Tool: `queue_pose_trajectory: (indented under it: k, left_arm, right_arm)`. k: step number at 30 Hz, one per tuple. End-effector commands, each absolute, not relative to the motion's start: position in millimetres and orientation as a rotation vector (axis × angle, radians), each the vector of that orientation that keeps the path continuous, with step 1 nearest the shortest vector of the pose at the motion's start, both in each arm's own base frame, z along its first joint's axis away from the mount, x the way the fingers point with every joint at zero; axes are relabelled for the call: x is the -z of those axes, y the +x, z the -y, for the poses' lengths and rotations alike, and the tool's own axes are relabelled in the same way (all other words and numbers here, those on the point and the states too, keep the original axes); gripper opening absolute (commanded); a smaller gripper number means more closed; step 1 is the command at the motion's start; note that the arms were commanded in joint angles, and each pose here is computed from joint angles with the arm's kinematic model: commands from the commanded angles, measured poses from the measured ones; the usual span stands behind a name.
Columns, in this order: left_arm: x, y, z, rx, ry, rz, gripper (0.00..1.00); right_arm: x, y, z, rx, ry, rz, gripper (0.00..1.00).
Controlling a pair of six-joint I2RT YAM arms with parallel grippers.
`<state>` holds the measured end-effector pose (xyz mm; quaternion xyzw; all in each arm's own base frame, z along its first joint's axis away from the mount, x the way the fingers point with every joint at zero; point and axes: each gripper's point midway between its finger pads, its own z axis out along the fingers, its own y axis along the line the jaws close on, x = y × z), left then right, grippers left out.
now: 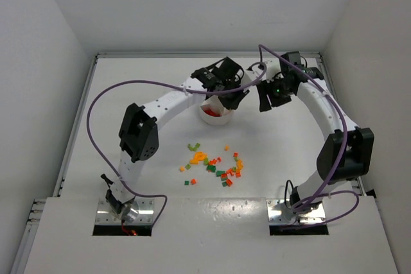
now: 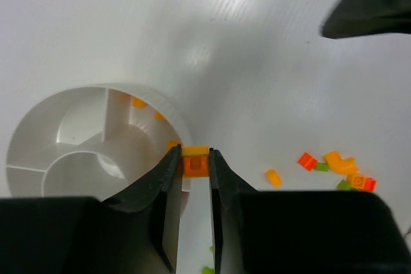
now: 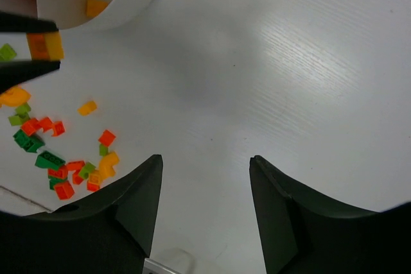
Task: Sort the legos into containers by color
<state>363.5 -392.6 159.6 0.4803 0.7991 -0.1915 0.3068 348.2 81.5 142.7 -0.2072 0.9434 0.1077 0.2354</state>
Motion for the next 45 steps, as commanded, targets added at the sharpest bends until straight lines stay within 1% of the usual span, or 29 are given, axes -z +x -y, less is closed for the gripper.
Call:
queue_pose_trajectory:
  k: [1, 7, 13, 14, 17, 18, 20, 21, 22, 23, 29, 31, 32, 35, 36, 38, 40, 42, 43, 45]
  left_arm:
    - [-161, 387, 376, 0.426, 1.193, -2.158, 0.01]
    - [-155, 406, 367, 0.382, 1.173, -2.164, 0.02]
    - [-148, 403, 364, 0.374, 1.190, -2.177, 0.06]
    - [-145, 402, 363, 0.373, 1.194, -2.185, 0.08]
    - [-145, 404, 360, 0.380, 1.187, -2.189, 0.17]
    - [-145, 404, 360, 0.380, 1.187, -2.189, 0.26]
    - [-145, 406, 358, 0.391, 1.182, -2.191, 0.34]
    - [-145, 405, 360, 0.404, 1.186, -2.190, 0.38]
    - [-148, 406, 361, 0.406, 1.183, -2.181, 0.46]
    - [-148, 409, 357, 0.402, 1.172, -2.186, 0.48]
    - [-172, 405, 367, 0.486, 1.158, -2.141, 0.50]
    - [-198, 406, 366, 0.519, 1.127, -2.095, 0.50]
    - [-205, 408, 362, 0.536, 1.096, -2.098, 0.50]
    - [-257, 411, 359, 0.595, 1.014, -2.009, 0.50]
    - [-265, 410, 358, 0.596, 1.009, -1.994, 0.48]
    - [-299, 405, 349, 0.618, 0.960, -1.945, 0.41]
    - [-304, 409, 331, 0.608, 0.910, -1.958, 0.40]
    - [-310, 418, 303, 0.591, 0.805, -1.983, 0.40]
    - [-309, 413, 286, 0.585, 0.763, -2.005, 0.41]
    - [-305, 414, 262, 0.600, 0.689, -2.036, 0.49]
  right_arm:
    - [-160, 354, -90, -0.348, -0.592, -2.523, 0.58]
    - [-158, 354, -92, -0.365, -0.584, -2.533, 0.58]
    - [-157, 359, -93, -0.371, -0.561, -2.540, 0.58]
    - [-157, 360, -90, -0.368, -0.549, -2.542, 0.58]
    - [-158, 359, -91, -0.380, -0.552, -2.539, 0.58]
    - [-158, 359, -91, -0.380, -0.552, -2.539, 0.53]
    - [-158, 359, -91, -0.380, -0.552, -2.539, 0.50]
    - [-154, 356, -91, -0.383, -0.552, -2.551, 0.50]
    - [-157, 356, -91, -0.381, -0.552, -2.542, 0.48]
    - [-155, 353, -90, -0.378, -0.565, -2.543, 0.48]
    - [-145, 344, -80, -0.332, -0.557, -2.561, 0.48]
    - [-145, 342, -76, -0.325, -0.557, -2.560, 0.44]
    - [-142, 339, -77, -0.339, -0.560, -2.566, 0.44]
    - [-147, 338, -81, -0.361, -0.591, -2.542, 0.41]
    - [-147, 337, -85, -0.366, -0.607, -2.539, 0.39]
    - [-148, 334, -98, -0.417, -0.684, -2.509, 0.37]
    - [-156, 335, -112, -0.448, -0.745, -2.467, 0.37]
    - [-148, 330, -122, -0.460, -0.817, -2.476, 0.37]
    - [-145, 322, -136, -0.488, -0.872, -2.469, 0.37]
    - [-138, 313, -151, -0.501, -0.969, -2.457, 0.37]
